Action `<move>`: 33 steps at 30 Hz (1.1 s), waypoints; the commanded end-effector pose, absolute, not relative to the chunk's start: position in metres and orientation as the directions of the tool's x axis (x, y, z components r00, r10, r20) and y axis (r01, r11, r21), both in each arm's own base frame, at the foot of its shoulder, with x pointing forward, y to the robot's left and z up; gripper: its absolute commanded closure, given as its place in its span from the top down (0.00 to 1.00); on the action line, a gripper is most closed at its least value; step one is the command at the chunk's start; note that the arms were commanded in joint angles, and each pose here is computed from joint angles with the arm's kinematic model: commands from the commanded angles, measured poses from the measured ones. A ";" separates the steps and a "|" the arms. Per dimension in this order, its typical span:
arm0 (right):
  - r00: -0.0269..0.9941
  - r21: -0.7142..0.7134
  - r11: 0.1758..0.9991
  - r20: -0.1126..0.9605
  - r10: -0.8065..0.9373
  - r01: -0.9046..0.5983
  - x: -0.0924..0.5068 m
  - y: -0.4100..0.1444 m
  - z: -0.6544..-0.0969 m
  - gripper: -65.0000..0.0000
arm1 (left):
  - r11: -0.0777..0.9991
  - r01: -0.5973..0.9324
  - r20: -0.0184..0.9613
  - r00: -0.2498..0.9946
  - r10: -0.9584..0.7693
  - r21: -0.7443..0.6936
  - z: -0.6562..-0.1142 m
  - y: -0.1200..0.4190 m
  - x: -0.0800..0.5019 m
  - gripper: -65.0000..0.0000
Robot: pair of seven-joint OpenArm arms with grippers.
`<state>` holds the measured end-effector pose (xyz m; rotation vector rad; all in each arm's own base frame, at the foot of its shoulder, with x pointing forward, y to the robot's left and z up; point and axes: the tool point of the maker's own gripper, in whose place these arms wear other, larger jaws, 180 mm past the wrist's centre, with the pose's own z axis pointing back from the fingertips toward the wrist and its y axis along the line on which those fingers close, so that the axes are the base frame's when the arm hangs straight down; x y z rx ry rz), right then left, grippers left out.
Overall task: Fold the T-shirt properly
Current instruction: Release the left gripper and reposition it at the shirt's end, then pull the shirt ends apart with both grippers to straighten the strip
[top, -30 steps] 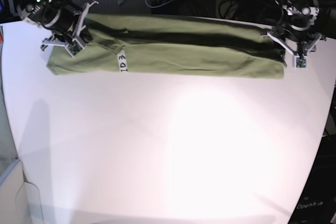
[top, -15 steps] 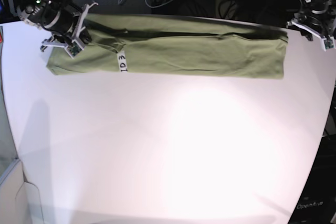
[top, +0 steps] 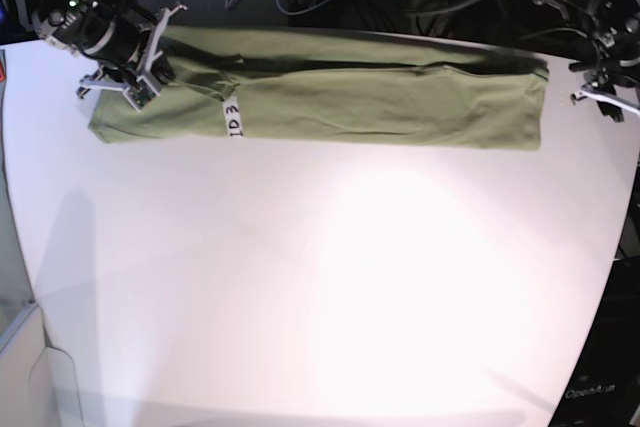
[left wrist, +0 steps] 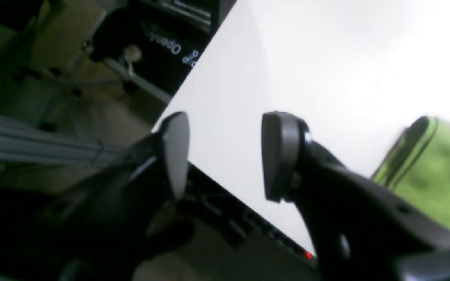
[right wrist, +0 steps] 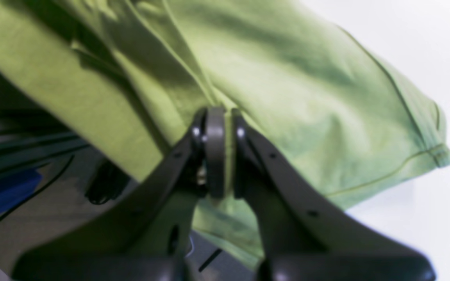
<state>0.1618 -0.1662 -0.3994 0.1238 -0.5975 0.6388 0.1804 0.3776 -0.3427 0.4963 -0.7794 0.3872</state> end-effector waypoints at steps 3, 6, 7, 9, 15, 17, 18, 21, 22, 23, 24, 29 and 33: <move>0.621 -0.079 0.795 0.580 0.527 -0.601 0.166 -0.165 -0.393 0.03 | 0.847 -0.455 0.708 0.692 0.141 0.276 -0.342 0.365 0.198 0.40; 0.621 -0.079 0.795 0.580 0.527 -0.601 0.166 -0.165 -0.393 0.03 | 0.891 -0.363 0.655 0.748 0.103 0.274 -0.351 0.342 0.215 0.10; 0.621 -0.079 0.795 0.580 0.527 -0.601 0.166 -0.165 -0.393 0.03 | 0.902 -0.332 0.636 0.767 0.087 0.277 -0.354 0.335 0.218 0.01; 0.621 -0.079 0.795 0.580 0.527 -0.601 0.166 -0.165 -0.393 0.03 | 0.921 -0.269 0.609 0.792 0.046 0.281 -0.358 0.320 0.225 0.03; 0.621 -0.079 0.795 0.580 0.527 -0.601 0.166 -0.165 -0.393 0.03 | 0.943 -0.119 0.545 0.835 -0.075 0.311 -0.371 0.289 0.241 0.03; 0.621 -0.079 0.795 0.580 0.527 -0.601 0.166 -0.165 -0.393 0.03 | 0.954 -0.076 0.509 0.856 -0.087 0.290 -0.387 0.278 0.242 0.03; 0.621 -0.079 0.795 0.580 0.527 -0.601 0.166 -0.165 -0.393 0.03 | 0.959 -0.065 0.497 0.864 -0.086 0.277 -0.394 0.275 0.242 0.03; 0.621 -0.079 0.795 0.580 0.527 -0.601 0.166 -0.165 -0.393 0.03 | 0.968 -0.049 0.468 0.881 -0.074 0.245 -0.410 0.270 0.240 0.03; 0.621 -0.079 0.795 0.580 0.527 -0.601 0.166 -0.165 -0.393 0.03 | 0.971 -0.042 0.454 0.888 -0.072 0.236 -0.416 0.270 0.238 0.03; 0.621 -0.079 0.795 0.580 0.527 -0.601 0.166 -0.165 -0.393 0.03 | 0.974 -0.037 0.445 0.893 -0.069 0.225 -0.422 0.268 0.238 0.03; 0.621 -0.079 0.795 0.580 0.527 -0.601 0.166 -0.165 -0.393 0.03 | 0.973 -0.034 0.451 0.889 -0.075 0.228 -0.422 0.272 0.242 0.03; 0.615 -0.092 0.787 0.571 0.543 -0.610 0.166 -0.170 -0.392 0.03 | 0.980 -0.015 0.459 0.885 -0.080 0.199 -0.441 0.278 0.248 0.03; 0.607 -0.110 0.776 0.559 0.564 -0.621 0.167 -0.177 -0.391 0.03 | 0.984 -0.009 0.455 0.888 -0.074 0.177 -0.449 0.274 0.248 0.03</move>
